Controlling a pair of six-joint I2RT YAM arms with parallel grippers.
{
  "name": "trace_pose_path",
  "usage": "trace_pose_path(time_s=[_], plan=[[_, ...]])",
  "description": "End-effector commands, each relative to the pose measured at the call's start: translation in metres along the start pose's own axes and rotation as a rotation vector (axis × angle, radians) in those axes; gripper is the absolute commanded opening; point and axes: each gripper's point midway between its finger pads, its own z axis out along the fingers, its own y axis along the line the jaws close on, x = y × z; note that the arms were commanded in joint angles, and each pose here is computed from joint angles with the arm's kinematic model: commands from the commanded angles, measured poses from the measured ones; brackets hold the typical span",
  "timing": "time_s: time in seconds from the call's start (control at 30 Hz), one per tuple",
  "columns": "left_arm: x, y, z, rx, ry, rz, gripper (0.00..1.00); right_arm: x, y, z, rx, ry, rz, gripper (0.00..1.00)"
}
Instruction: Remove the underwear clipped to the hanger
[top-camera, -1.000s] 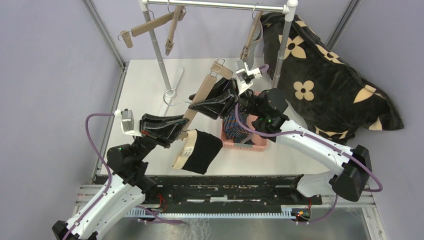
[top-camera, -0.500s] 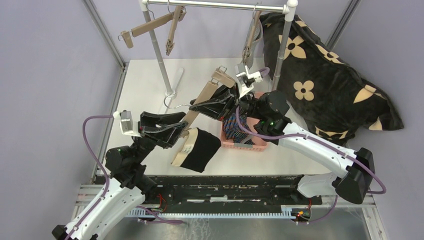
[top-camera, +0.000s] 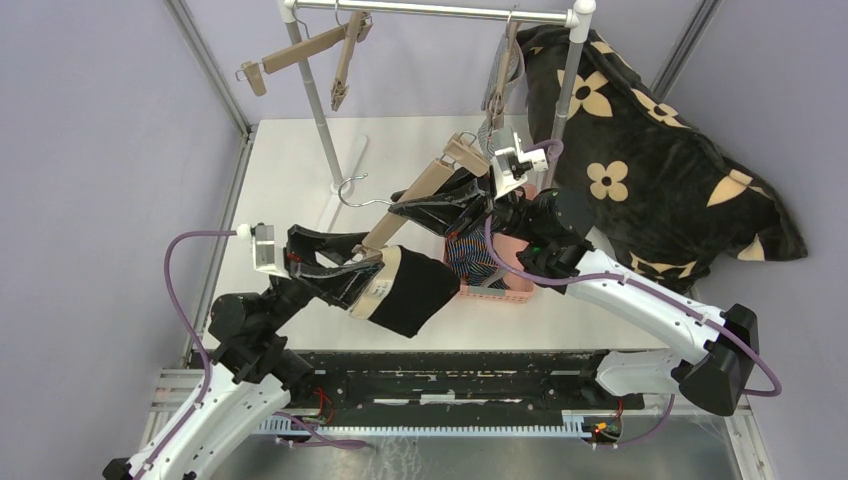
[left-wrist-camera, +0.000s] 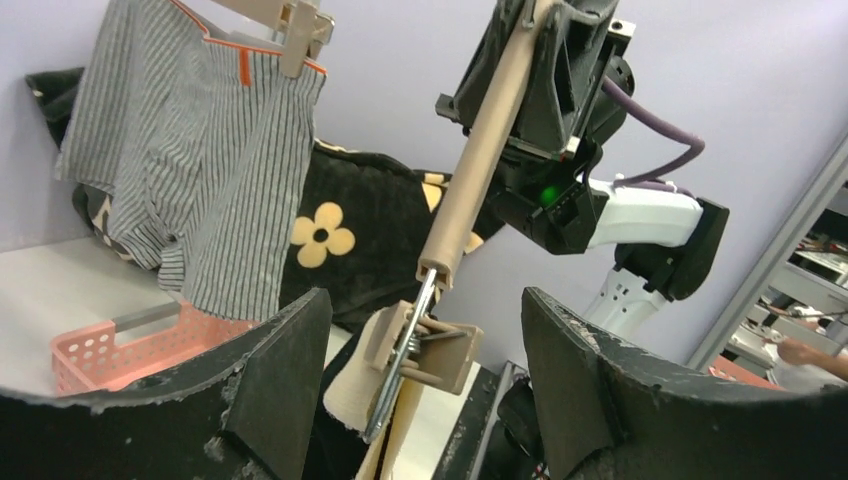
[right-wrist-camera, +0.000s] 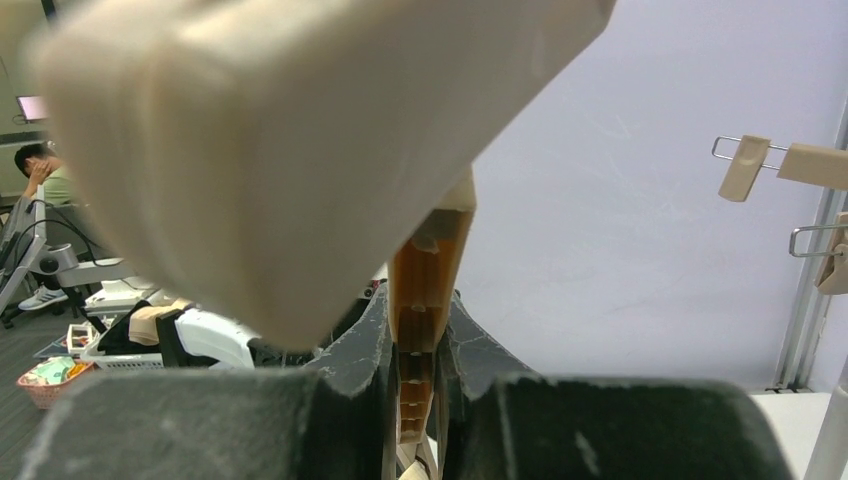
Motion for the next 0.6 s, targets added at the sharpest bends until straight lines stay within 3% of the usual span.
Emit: trace_pose_path(time_s=[0.0, 0.43, 0.53, 0.57], plan=[[-0.004, -0.015, 0.001, 0.074, 0.018, 0.042, 0.74, -0.026, 0.005, 0.001, -0.003, -0.09, -0.044, 0.01], [-0.021, -0.007, -0.007, 0.006, -0.078, 0.107, 0.61, -0.02, -0.012, 0.004, 0.055, -0.11, -0.056, 0.01], [-0.023, -0.004, -0.006, -0.002, -0.084, 0.121, 0.46, -0.019, -0.014, 0.006, 0.057, -0.119, -0.046, 0.01], [-0.023, -0.005, -0.005, 0.001, -0.081, 0.123, 0.37, -0.018, -0.016, 0.007, 0.061, -0.121, -0.044, 0.01]])
